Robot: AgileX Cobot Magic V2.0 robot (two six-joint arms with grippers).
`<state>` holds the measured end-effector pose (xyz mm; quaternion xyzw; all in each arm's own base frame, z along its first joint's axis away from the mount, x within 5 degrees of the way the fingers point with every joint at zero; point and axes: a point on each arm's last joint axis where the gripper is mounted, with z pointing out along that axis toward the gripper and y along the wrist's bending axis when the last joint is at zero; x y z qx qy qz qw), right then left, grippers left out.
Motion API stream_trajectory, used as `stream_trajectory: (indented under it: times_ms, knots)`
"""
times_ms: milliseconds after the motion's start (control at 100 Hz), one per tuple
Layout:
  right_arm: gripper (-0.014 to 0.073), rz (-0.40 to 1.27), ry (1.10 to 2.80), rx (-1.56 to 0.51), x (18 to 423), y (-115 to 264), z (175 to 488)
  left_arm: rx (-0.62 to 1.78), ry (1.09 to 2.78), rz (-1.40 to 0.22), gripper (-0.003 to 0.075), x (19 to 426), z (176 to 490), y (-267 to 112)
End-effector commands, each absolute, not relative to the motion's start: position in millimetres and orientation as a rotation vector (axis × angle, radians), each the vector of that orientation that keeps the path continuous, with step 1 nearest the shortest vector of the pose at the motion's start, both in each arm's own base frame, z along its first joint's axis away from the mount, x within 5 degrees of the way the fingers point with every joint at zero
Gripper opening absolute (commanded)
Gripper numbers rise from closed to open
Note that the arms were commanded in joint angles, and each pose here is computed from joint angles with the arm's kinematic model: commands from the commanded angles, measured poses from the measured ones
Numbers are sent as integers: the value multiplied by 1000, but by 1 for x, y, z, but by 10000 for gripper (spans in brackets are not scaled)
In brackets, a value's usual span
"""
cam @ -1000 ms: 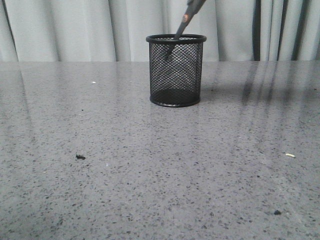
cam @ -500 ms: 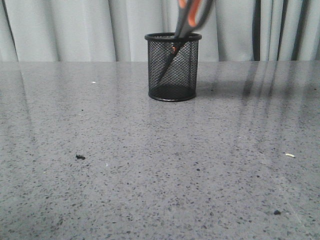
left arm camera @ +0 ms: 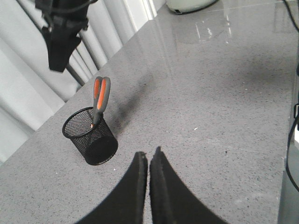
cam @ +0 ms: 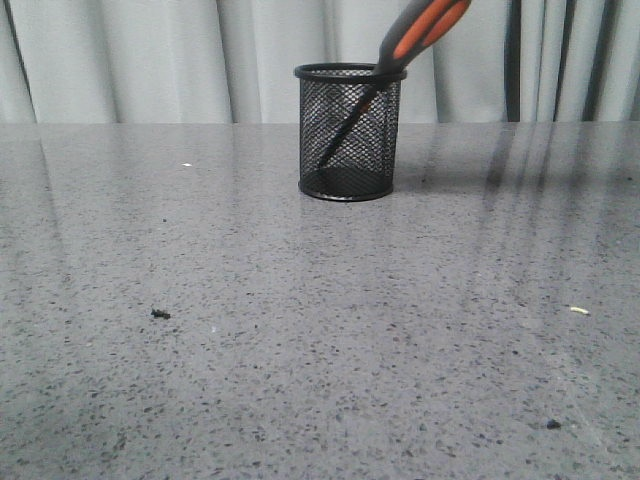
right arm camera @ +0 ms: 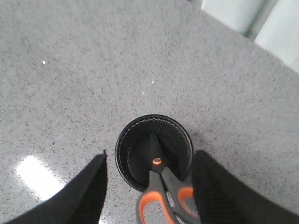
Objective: Put scissors into bucket
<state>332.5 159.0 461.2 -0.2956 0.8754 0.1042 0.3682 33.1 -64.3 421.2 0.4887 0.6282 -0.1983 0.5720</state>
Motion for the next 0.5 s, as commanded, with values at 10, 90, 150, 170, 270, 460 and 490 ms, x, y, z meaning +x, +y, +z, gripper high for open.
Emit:
stream_trajectory:
  times_ms: [10,90,150,170,270,460,490]
  knots:
    - [330,295,2146,-733,295,144,503,1033,1409,-497,-20,33,428,-63]
    - [248,319,2104,-725,280,139,517,1018,1414,-494,-20,34,421,-62]
    - [145,345,2069,-721,266,135,528,1010,1417,-492,-20,34,415,-62]
    - [96,358,2056,-721,261,134,531,1010,1419,-492,-20,34,413,-61]
    - [-59,417,2008,-727,234,127,544,988,1417,-486,-20,34,406,-60]
    - [-46,414,2014,-771,182,107,534,832,1342,-440,-20,37,394,-52]
    - [-46,412,2015,-767,173,103,529,810,1338,-432,-20,39,389,-52]
